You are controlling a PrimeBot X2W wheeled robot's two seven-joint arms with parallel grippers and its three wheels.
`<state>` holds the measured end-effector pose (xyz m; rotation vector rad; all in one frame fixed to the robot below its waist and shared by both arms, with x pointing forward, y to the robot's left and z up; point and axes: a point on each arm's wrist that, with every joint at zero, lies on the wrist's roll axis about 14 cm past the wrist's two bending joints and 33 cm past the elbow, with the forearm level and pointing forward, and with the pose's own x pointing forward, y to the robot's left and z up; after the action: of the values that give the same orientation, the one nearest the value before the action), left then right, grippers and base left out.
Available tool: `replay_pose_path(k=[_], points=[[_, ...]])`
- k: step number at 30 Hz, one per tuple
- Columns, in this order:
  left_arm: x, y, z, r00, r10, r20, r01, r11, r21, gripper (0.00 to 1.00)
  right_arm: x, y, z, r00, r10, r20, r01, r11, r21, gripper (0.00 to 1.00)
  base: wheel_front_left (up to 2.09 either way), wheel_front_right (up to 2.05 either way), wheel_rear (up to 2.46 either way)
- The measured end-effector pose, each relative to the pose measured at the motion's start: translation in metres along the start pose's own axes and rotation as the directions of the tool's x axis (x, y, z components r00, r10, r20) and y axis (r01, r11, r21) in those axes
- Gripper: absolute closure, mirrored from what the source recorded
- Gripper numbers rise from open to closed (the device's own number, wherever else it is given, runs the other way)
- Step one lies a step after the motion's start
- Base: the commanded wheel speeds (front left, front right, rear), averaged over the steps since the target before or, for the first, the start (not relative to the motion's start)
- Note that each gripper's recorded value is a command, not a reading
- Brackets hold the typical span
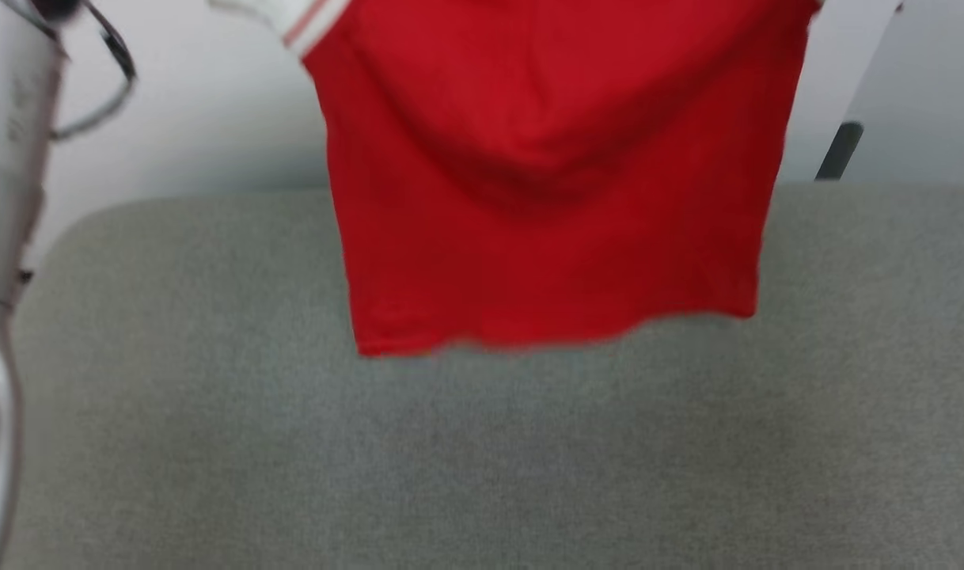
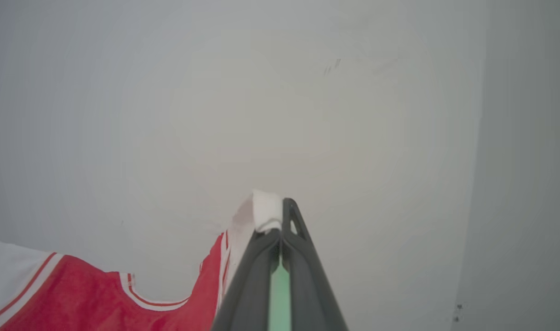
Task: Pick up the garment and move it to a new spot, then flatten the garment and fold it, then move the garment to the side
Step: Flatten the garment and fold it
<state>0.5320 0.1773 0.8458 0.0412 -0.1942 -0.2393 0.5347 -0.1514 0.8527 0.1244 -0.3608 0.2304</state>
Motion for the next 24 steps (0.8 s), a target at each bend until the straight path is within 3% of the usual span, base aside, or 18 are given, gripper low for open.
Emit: replay_pose_path(k=[7, 18, 24], points=[[0.038, 0.018, 0.014, 0.984, 0.016, 0.18, -0.03, 0.997, 0.074, 1.0, 0.04, -0.003, -0.011, 0.992, 0.027, 0.127, -0.013, 0.994, -0.108, 1.0, 0.0, 0.0, 0.0], [0.107, 0.032, 0.012, 0.906, 0.039, 0.421, -0.044, 0.999, 0.002, 1.0, 0.095, -0.03, -0.061, 0.974, 0.045, 0.22, 0.018, 0.961, -0.277, 1.0, 0.0, 0.0, 0.0], [0.147, 0.033, -0.051, 0.911, 0.043, 0.41, -0.017, 0.998, -0.067, 1.0, 0.116, -0.042, -0.111, 0.971, 0.061, 0.233, 0.025, 0.937, -0.349, 1.0, 0.0, 0.0, 0.0]])
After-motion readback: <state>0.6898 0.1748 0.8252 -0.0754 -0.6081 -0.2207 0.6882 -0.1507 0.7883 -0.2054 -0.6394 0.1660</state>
